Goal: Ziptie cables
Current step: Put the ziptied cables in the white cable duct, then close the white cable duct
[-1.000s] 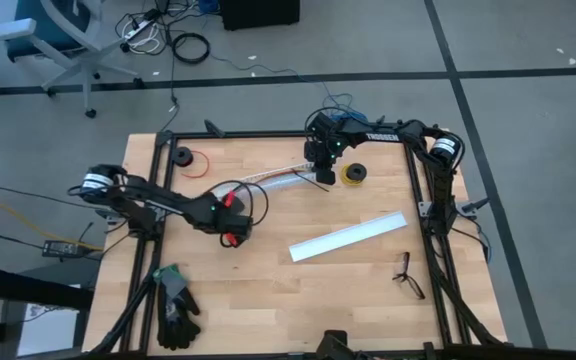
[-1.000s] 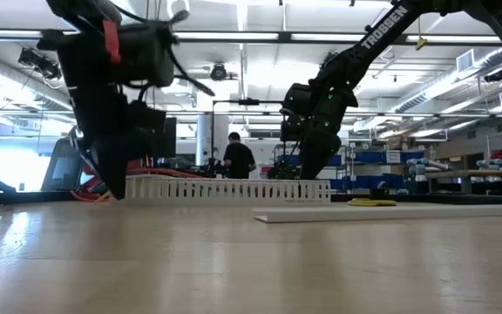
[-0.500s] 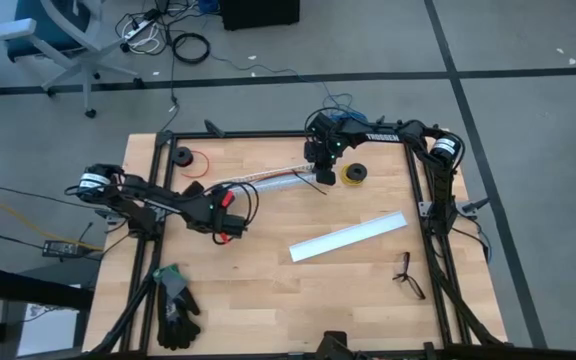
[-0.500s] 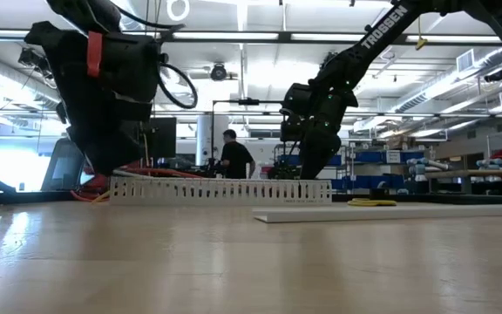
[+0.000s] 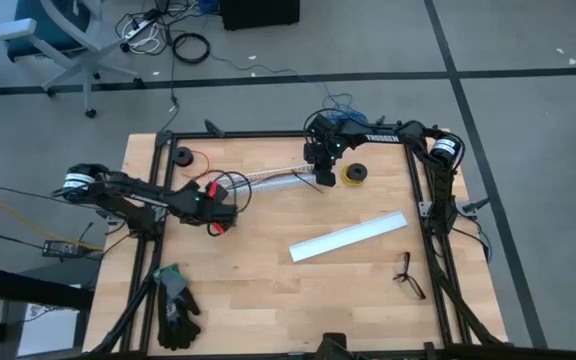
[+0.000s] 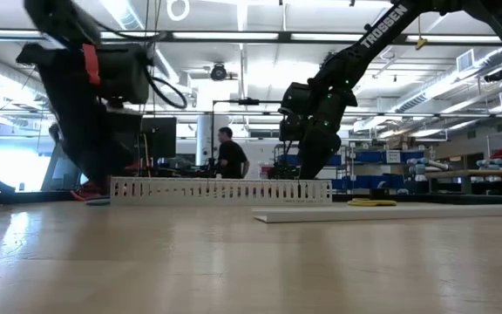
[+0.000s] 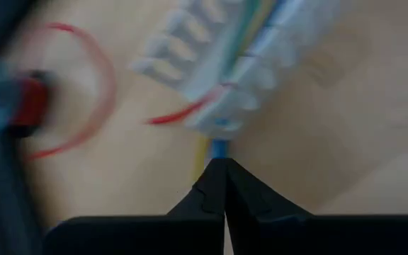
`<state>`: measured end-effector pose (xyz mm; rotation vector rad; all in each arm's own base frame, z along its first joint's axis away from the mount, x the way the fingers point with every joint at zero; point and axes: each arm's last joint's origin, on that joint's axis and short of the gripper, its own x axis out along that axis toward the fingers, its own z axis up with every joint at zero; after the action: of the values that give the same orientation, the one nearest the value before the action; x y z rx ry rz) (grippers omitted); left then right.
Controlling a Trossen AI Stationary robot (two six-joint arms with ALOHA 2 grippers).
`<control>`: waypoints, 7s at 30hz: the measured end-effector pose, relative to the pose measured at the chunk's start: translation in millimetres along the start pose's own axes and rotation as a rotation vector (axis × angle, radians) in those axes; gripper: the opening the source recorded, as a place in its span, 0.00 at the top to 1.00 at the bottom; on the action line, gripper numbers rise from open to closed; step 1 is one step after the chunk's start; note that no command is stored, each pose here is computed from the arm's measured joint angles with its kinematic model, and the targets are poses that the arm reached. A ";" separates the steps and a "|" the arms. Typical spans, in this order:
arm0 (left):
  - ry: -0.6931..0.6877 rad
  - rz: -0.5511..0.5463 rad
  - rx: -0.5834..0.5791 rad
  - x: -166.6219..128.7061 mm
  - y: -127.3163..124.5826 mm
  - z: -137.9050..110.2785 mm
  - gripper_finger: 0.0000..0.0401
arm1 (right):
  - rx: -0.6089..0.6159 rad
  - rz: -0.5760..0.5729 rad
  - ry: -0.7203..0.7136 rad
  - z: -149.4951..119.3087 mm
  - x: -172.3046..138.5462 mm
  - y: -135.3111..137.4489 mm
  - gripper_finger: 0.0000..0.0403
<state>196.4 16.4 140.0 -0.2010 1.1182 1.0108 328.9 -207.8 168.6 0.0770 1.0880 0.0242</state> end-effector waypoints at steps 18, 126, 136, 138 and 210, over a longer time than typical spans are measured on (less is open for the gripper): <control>-0.299 -0.423 -0.209 -45.1 41.0 12.8 0.99 | -0.011 -0.104 -0.146 18.1 -38.7 5.1 1.00; -0.380 -0.773 0.344 -53.8 -138.9 33.0 0.67 | -0.169 -0.099 -0.225 -82.2 3.7 291.2 0.99; -0.392 -0.784 0.334 -55.0 -139.5 34.2 0.67 | -0.214 -0.131 -0.146 -88.1 6.0 285.3 0.81; -0.394 -0.785 0.333 -55.1 -139.6 34.3 0.67 | -0.209 -0.136 -0.141 -88.1 6.2 283.6 0.78; -0.417 -0.826 0.429 -11.9 -171.7 28.3 0.67 | -0.047 0.010 -0.129 -44.8 -10.3 218.8 1.00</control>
<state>343.9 -70.3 106.0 -0.0810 0.7273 0.0559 288.5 12.0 173.3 0.0411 0.9574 0.0530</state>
